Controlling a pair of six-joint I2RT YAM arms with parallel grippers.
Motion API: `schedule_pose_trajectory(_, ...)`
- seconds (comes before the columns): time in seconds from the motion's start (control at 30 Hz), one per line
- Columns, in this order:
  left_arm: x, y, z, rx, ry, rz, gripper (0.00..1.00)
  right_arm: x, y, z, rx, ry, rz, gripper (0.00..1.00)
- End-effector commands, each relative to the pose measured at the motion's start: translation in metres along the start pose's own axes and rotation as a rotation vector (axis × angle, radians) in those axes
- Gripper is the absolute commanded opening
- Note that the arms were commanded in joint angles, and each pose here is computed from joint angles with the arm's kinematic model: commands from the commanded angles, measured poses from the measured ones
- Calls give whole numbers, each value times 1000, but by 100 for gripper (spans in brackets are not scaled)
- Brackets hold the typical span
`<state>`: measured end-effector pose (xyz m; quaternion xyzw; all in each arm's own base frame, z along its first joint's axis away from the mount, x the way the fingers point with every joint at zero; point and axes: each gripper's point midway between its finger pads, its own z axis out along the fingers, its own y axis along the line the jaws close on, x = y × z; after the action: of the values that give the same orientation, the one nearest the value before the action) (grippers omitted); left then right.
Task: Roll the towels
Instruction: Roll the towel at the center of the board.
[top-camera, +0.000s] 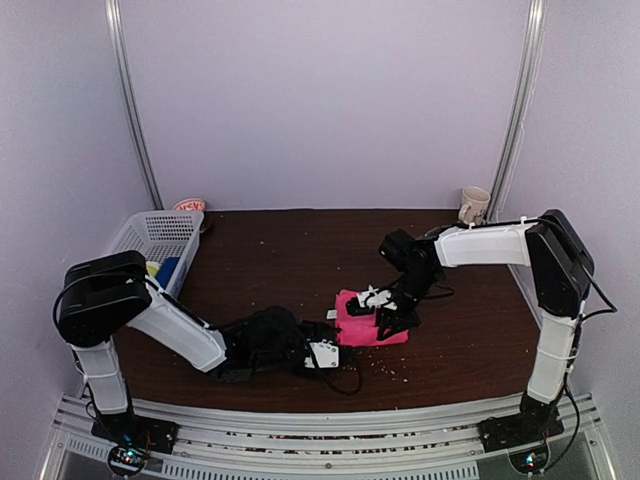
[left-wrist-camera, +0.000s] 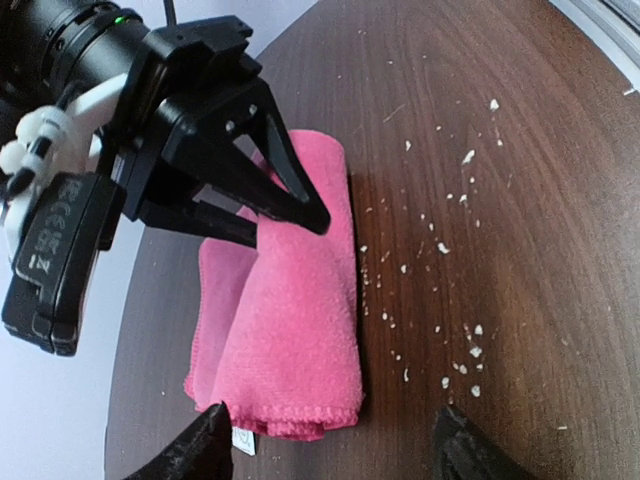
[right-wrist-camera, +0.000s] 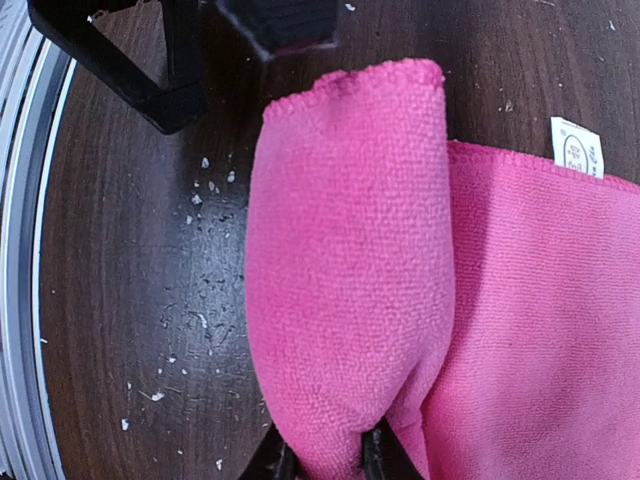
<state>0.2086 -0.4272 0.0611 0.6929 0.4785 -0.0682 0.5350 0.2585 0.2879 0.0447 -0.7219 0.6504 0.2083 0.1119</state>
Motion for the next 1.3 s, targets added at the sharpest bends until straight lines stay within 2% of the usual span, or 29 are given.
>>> schedule_pose_trajectory(0.0,-23,19,6,-100,-58,58,70,15,18,8,-104,50,60,20)
schedule_pose_trajectory(0.17,-28,21,9,-126,-54,100,71,14,19,7,-119,47,57,20)
schedule_pose_trajectory(0.37,-17,18,23,-117,5,124,70,13,21,6,-129,44,53,20)
schedule_pose_trajectory(0.77,2,-4,40,-17,89,162,56,14,22,5,-141,42,49,20)
schedule_pose_trajectory(1.0,2,-7,41,4,93,137,26,15,20,4,-135,43,49,21)
schedule_pose_trajectory(1.17,0,-13,42,52,90,106,3,13,17,-3,-104,37,40,28)
schedule_pose_trajectory(1.27,-2,-22,41,113,86,64,0,10,12,-12,-56,25,32,36)
